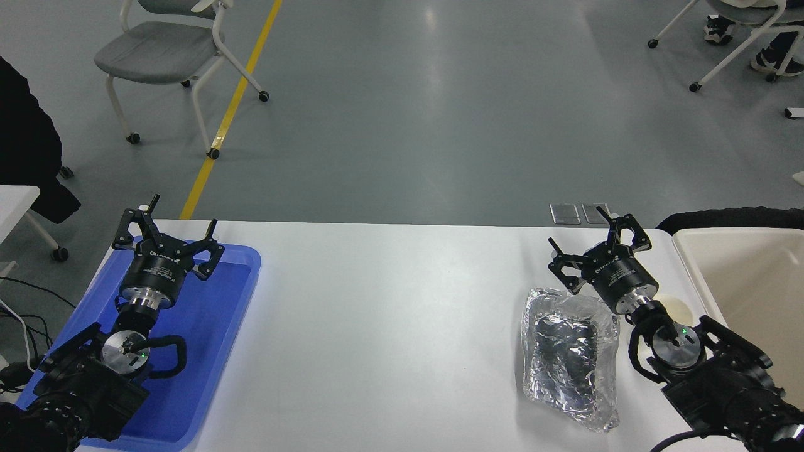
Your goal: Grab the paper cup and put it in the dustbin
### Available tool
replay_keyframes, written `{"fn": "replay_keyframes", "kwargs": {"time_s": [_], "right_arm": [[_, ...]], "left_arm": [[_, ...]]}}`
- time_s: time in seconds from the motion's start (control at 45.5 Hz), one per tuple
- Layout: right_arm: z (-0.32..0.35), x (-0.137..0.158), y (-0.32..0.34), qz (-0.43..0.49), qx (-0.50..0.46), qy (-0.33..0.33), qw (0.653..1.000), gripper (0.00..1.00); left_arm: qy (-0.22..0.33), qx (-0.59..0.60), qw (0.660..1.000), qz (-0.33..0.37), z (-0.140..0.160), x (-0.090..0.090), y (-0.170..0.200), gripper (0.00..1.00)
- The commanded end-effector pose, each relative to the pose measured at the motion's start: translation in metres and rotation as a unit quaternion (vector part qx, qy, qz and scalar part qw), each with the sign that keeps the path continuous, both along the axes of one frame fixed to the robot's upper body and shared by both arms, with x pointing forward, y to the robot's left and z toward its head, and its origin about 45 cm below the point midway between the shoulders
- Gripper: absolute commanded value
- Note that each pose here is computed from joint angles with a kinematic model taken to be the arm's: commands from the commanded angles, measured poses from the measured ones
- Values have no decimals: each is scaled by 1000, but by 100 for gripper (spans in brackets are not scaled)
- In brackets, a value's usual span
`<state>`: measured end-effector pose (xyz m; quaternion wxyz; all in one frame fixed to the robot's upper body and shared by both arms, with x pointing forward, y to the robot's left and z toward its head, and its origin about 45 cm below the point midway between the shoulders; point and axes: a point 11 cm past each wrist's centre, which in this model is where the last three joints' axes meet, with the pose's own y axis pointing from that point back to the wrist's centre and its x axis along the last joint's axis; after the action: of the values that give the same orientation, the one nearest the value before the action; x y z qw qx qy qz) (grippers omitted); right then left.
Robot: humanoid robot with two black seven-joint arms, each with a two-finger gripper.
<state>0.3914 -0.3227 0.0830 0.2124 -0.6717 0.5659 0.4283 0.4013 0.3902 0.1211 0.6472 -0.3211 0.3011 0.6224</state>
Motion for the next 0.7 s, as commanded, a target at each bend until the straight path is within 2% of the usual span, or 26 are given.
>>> {"fn": "replay_keyframes", "kwargs": {"time_s": [0.0, 0.242, 0.396, 0.571, 0.681], "right_arm": [[1, 1, 1, 2, -1, -2, 1000, 100], [18, 17, 11, 37, -35, -20, 999, 100], [41, 25, 31, 112, -75, -56, 989, 100], [93, 42, 26, 193, -186, -108, 957, 100], [119, 52, 19, 241, -273, -123, 923, 100]], "left_arm": [[0, 0, 1000, 0, 0, 0, 0, 100], [0, 0, 1000, 0, 0, 0, 0, 100], [0, 0, 1000, 0, 0, 0, 0, 100], [0, 0, 1000, 0, 0, 0, 0, 100], [0, 0, 1000, 0, 0, 0, 0, 100]]}}
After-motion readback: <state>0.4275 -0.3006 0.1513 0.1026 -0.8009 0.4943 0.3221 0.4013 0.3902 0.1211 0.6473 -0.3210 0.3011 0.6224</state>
